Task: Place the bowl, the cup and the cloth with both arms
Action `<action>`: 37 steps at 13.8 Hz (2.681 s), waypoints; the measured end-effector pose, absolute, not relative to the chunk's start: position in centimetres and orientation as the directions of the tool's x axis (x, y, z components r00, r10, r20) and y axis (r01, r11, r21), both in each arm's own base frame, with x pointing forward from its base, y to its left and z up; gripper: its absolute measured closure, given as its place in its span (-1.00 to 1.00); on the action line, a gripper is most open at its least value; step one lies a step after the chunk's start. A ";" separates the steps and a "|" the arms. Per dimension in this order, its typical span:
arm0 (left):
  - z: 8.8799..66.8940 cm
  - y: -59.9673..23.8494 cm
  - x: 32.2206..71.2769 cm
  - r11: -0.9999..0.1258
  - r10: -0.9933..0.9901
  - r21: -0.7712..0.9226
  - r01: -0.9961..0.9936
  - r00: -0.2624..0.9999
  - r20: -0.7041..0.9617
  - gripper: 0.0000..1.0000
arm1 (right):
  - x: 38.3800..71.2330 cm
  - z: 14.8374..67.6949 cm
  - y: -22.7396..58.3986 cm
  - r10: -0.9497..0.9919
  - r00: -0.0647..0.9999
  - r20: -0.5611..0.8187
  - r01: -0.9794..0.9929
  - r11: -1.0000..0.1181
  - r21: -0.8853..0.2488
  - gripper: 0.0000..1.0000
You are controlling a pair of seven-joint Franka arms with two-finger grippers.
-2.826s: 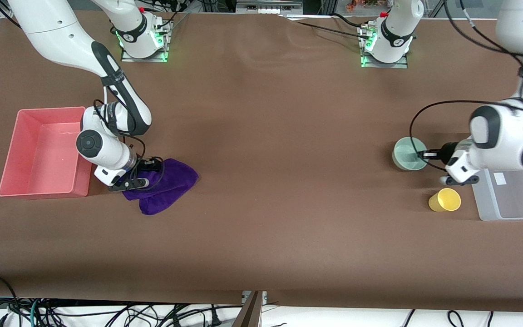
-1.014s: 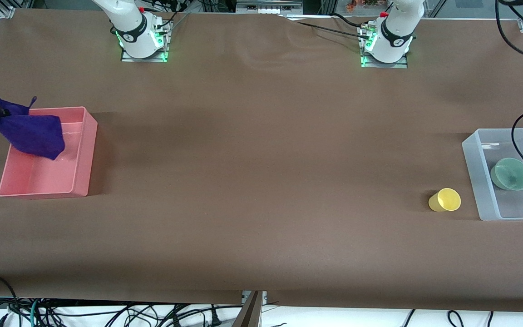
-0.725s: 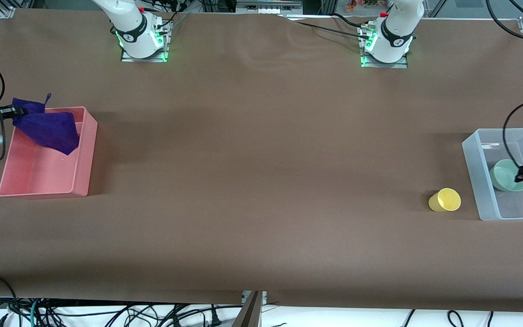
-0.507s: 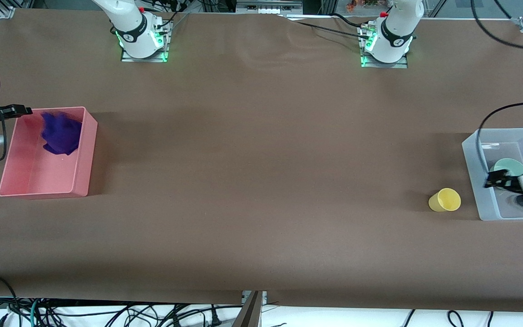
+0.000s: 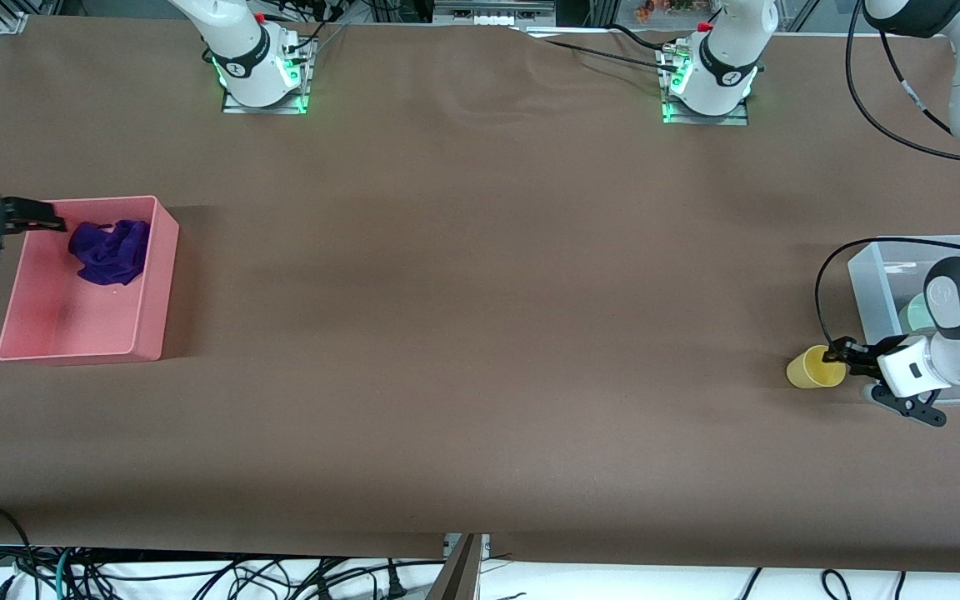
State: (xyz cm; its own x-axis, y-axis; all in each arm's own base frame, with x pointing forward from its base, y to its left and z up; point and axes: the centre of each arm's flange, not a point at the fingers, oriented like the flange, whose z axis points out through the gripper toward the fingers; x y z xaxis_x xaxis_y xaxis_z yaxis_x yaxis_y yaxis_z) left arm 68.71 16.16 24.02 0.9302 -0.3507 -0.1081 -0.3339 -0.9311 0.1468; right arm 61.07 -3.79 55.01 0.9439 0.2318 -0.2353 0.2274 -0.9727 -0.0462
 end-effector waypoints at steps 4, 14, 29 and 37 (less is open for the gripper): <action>24.4 16.3 68.9 -0.934 -0.343 0.142 -0.327 0.934 -0.103 0.93 | 60.3 59.9 1.4 0.228 0.965 -0.127 0.227 -0.974 -0.017 -1.00; 39.8 17.6 65.7 -0.935 -0.351 0.048 -0.350 0.903 -0.248 0.96 | 59.3 61.5 3.0 0.068 0.992 -0.110 0.073 -0.996 0.043 -1.00; 29.6 34.9 61.2 -0.913 -0.376 -0.043 -0.407 0.875 -0.304 0.50 | 59.5 61.1 2.6 0.061 0.991 -0.121 0.066 -0.997 0.041 -1.00; 46.1 20.4 63.6 -0.886 -0.450 -0.001 -0.464 0.859 -0.245 -1.00 | 59.7 61.1 2.3 0.056 0.992 -0.110 0.061 -0.997 0.041 -1.00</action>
